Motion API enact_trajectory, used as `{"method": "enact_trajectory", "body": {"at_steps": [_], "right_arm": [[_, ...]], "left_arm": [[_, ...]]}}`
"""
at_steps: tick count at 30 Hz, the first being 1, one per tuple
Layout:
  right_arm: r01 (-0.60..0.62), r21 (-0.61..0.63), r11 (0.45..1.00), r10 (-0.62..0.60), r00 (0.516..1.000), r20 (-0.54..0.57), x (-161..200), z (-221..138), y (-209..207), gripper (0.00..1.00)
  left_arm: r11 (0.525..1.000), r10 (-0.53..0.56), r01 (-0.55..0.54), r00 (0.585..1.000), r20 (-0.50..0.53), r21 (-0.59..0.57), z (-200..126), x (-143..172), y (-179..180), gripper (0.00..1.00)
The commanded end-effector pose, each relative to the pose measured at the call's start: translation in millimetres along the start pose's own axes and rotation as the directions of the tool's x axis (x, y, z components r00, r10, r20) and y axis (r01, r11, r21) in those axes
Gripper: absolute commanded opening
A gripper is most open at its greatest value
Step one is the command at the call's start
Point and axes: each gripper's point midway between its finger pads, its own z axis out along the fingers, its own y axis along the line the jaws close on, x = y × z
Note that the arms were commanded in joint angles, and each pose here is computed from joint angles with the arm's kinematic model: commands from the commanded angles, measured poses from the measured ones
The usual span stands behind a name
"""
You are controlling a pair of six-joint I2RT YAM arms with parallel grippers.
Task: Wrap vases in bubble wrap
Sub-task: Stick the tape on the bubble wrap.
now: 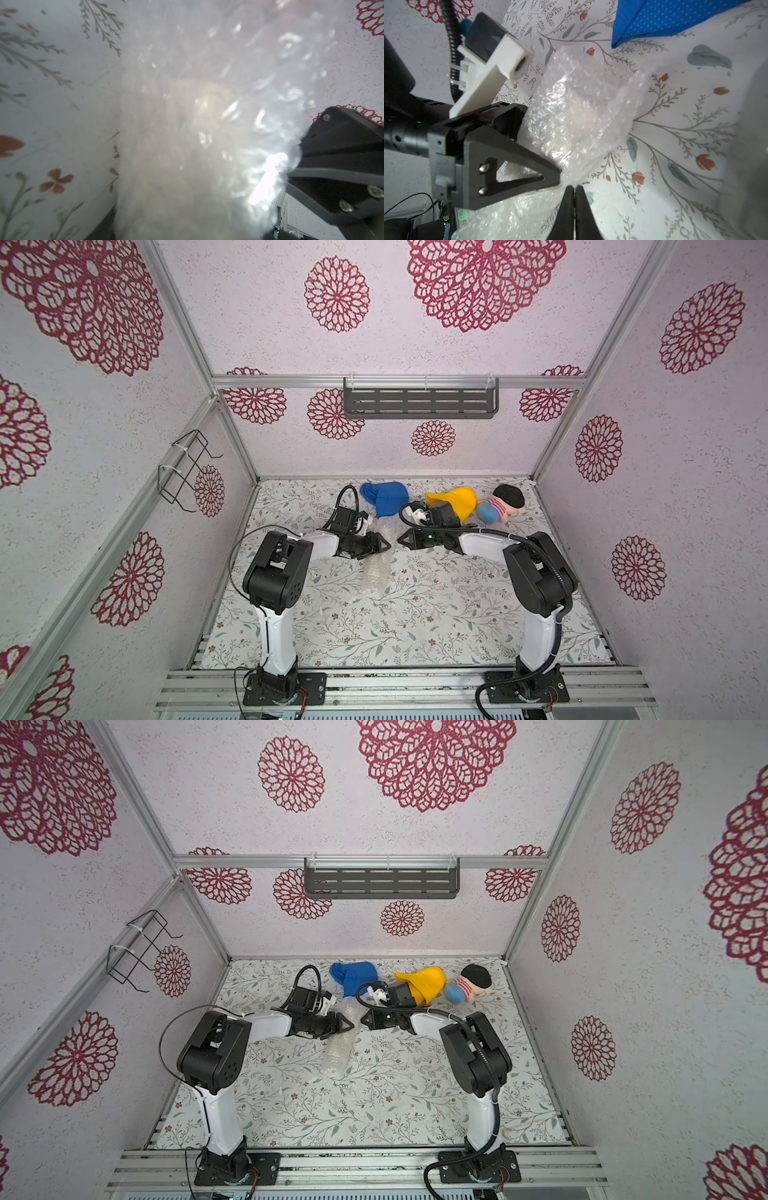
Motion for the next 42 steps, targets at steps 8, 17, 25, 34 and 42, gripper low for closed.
{"method": "enact_trajectory", "body": {"at_steps": [8,17,25,34,42], "right_arm": [[0.032,-0.126,0.991,-0.033,0.999,-0.009,-12.5,34.4,30.9,0.07],[0.014,-0.126,0.992,-0.013,1.0,0.01,-17.8,42.1,34.5,0.06],[0.05,-0.122,0.991,-0.045,0.998,0.04,-18.3,25.4,44.4,0.06],[0.067,-0.068,0.995,-0.063,0.997,0.054,-18.6,12.5,34.5,0.07],[0.067,-0.03,0.997,-0.066,0.997,0.044,-7.7,-6.3,19.4,0.19]], "left_arm": [[1.0,0.019,-0.019,1.0,-0.025,0.012,5.0,5.5,-3.6,0.0],[1.0,0.018,-0.018,0.999,-0.026,0.018,5.6,5.9,-4.6,0.0],[1.0,0.014,-0.014,1.0,-0.027,0.01,6.5,5.8,-2.5,0.0],[1.0,0.016,-0.016,1.0,-0.023,0.004,4.5,5.6,-2.6,0.0],[1.0,0.019,-0.019,1.0,-0.018,-0.012,2.6,4.6,-0.4,0.0]]}}
